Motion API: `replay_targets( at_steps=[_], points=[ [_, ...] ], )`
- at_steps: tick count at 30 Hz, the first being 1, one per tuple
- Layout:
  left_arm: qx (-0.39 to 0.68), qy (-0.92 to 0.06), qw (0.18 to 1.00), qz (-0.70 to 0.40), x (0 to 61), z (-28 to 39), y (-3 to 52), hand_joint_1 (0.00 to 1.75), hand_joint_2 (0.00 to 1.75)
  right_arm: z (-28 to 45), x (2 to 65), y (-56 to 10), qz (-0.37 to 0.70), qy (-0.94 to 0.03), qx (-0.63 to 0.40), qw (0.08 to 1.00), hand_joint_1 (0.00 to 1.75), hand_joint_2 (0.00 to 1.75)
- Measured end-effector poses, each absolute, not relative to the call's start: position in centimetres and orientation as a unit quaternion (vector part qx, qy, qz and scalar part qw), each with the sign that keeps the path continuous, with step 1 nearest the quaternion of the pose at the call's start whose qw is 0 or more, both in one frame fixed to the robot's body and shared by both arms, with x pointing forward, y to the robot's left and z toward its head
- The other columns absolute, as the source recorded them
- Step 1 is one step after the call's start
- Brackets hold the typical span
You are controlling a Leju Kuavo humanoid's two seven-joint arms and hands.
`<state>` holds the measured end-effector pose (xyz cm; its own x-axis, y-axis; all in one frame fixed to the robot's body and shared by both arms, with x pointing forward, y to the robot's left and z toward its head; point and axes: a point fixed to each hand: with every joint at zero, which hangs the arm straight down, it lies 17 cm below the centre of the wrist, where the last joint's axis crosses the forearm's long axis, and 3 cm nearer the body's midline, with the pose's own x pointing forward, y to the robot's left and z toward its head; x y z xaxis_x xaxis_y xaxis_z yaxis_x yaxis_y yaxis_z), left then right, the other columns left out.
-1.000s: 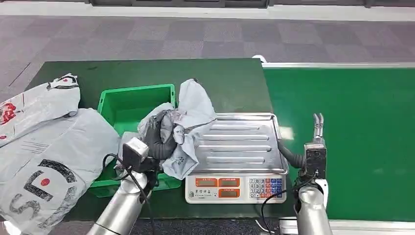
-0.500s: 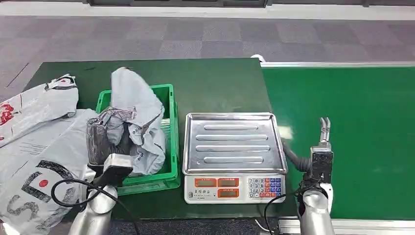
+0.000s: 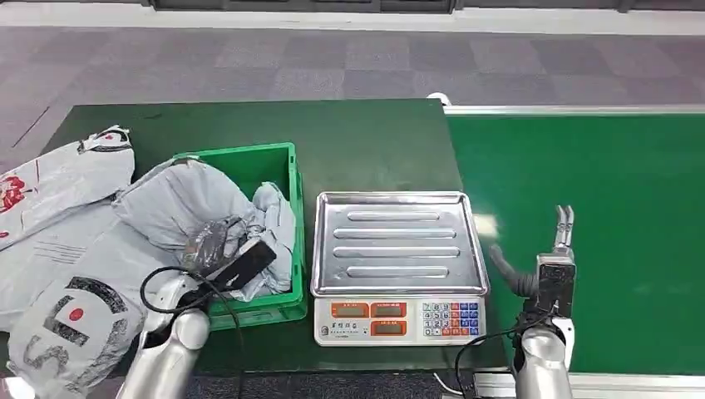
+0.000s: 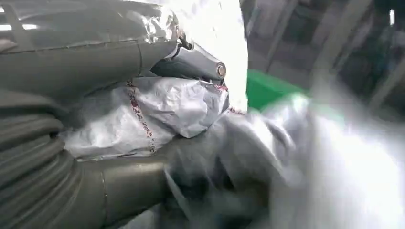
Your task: Moved the parcel from conveyor to table for the left to box.
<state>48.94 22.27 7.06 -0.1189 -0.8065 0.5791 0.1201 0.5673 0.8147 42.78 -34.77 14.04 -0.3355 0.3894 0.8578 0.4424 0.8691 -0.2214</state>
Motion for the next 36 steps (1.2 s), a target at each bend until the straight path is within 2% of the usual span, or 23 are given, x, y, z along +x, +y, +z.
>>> replay_targets(
  at_steps=[3, 4, 5, 8, 14, 20, 24, 25, 30, 35, 36],
  points=[
    [0.23, -0.65, 0.602, -0.403, 49.3, 6.3, 20.5, 1.75, 1.75, 14.0, 42.7, -35.0, -0.028, -0.816, -0.258, 0.517, 0.0, 1.75],
    [0.221, -0.652, 0.6, -0.407, 49.4, 6.3, 20.0, 1.03, 1.75, 14.0, 42.7, -35.0, -0.027, -0.815, -0.258, 0.517, 0.0, 1.75],
    [0.214, -0.655, 0.6, -0.408, 49.5, 6.2, 19.8, 0.0, 1.75, 14.0, 42.7, -35.0, -0.027, -0.815, -0.258, 0.517, 0.0, 1.75],
    [0.182, -0.677, 0.595, -0.393, 49.5, 6.9, 18.9, 0.0, 1.75, 14.1, 42.7, -34.9, -0.026, -0.816, -0.256, 0.517, 0.0, 1.75],
    [0.107, -0.781, 0.547, -0.282, 48.8, 12.0, 18.0, 0.0, 1.75, 14.6, 42.8, -34.3, -0.027, -0.82, -0.25, 0.514, 0.0, 1.75],
    [0.086, -0.862, 0.48, -0.137, 47.2, 18.7, 19.6, 0.0, 1.75, 14.7, 42.9, -33.9, -0.03, -0.824, -0.237, 0.515, 0.0, 1.75],
    [0.096, -0.881, 0.455, -0.087, 46.4, 21.2, 20.9, 0.0, 1.75, 14.8, 42.9, -33.9, -0.033, -0.824, -0.237, 0.513, 0.0, 1.75],
    [0.097, -0.882, 0.453, -0.082, 46.2, 21.4, 21.1, 0.0, 0.0, 14.8, 42.9, -33.9, -0.033, -0.824, -0.237, 0.513, 0.0, 1.75],
    [0.096, -0.893, 0.437, -0.054, 45.7, 22.7, 21.8, 0.0, 0.0, 14.9, 42.8, -34.1, -0.042, -0.825, -0.236, 0.512, 0.0, 1.75],
    [0.085, -0.905, 0.416, 0.034, 44.8, 24.8, 24.8, 0.0, 0.0, 15.0, 42.6, -34.8, -0.074, -0.826, -0.229, 0.51, 0.0, 1.75],
    [0.053, -0.908, 0.411, 0.055, 44.5, 25.3, 25.0, 0.0, 1.75, 15.0, 42.6, -34.8, -0.078, -0.826, -0.228, 0.51, 0.0, 1.75]
  ],
)
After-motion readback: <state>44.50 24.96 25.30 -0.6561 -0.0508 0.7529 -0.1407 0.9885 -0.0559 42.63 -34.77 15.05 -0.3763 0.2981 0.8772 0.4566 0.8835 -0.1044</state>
